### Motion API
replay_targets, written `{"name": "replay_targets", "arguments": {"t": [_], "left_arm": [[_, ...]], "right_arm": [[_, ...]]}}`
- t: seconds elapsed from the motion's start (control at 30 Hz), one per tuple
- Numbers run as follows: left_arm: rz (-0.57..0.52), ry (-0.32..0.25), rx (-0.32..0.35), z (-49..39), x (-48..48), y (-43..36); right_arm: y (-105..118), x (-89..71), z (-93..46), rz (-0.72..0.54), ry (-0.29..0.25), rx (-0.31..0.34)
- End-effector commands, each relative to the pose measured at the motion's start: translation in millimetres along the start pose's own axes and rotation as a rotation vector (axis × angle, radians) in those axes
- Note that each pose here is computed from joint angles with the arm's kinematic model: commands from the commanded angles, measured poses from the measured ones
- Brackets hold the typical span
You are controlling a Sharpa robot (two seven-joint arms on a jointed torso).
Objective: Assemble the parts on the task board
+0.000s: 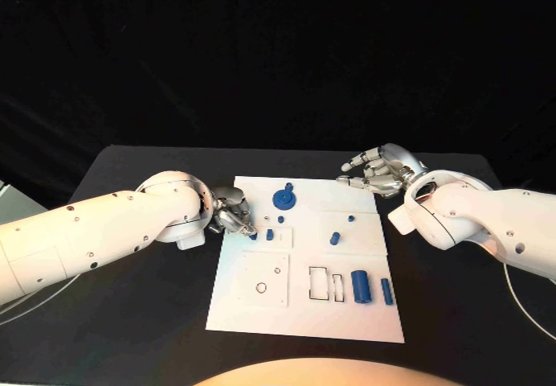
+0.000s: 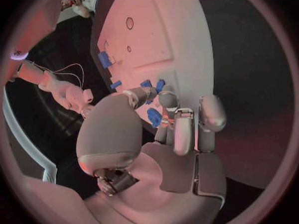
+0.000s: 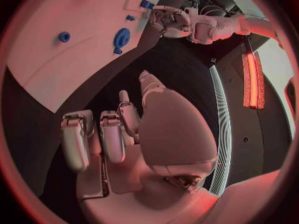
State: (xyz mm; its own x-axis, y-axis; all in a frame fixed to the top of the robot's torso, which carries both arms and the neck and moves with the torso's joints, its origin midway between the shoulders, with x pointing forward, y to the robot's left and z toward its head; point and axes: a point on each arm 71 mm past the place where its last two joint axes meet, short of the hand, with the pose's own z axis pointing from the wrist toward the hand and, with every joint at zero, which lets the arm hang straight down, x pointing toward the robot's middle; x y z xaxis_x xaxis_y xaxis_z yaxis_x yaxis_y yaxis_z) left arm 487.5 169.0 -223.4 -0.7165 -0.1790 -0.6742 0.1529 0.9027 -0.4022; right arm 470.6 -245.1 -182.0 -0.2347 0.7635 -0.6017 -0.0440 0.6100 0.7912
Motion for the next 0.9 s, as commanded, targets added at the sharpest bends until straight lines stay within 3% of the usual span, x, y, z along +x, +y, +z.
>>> {"name": "replay_targets", "arguments": {"t": [0.03, 0.9], "left_arm": [[0.03, 0.056, 0.015, 1.3, 7.9, -3.0], [0.037, 0.03, 0.015, 3.8, 6.6, -5.2]], "right_arm": [[0.8, 1.3, -0.3, -0.008, 0.015, -0.012], [1.0, 1.2, -0.9, -0.008, 0.014, -0.013]]}}
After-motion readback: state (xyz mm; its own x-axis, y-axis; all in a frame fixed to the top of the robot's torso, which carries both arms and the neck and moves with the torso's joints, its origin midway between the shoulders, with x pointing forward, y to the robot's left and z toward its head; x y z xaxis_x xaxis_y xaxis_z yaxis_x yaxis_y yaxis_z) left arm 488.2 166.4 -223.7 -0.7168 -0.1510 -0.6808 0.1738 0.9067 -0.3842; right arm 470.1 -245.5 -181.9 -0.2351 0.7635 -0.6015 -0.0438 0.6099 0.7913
